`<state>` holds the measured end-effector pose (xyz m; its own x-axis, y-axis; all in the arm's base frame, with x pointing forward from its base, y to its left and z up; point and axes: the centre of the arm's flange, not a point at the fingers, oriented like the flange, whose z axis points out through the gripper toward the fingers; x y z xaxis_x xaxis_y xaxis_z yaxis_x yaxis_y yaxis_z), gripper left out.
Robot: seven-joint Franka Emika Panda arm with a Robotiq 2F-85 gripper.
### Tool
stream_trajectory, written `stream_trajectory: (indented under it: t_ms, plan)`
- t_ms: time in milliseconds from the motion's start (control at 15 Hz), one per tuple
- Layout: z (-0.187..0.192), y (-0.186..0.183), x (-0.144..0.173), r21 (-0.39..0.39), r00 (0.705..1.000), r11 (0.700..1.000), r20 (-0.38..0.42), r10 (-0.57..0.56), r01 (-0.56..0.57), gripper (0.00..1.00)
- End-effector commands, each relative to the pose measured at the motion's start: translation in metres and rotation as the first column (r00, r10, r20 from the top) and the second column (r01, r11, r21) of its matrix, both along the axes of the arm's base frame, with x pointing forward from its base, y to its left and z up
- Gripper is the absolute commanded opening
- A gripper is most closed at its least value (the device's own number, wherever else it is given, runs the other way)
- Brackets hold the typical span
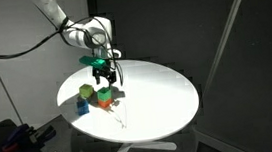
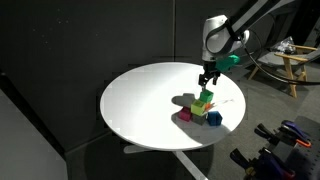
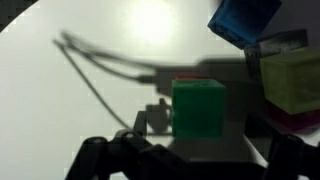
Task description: Put the dark green toy block on top of the orange toy block, then put it back on top of the light green toy block
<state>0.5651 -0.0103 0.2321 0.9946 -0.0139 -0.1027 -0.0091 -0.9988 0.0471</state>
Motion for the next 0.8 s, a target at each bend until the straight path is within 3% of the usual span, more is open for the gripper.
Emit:
stream_trajectory:
  t_ms: [0,733]
  plan:
    - [-0.003,0.001,0.011,-0.002,1.000,1.000,0.007,0.026,-0.026,1.00]
    - [-0.023,0.003,0.016,-0.006,0.999,0.999,-0.015,0.036,-0.036,1.00]
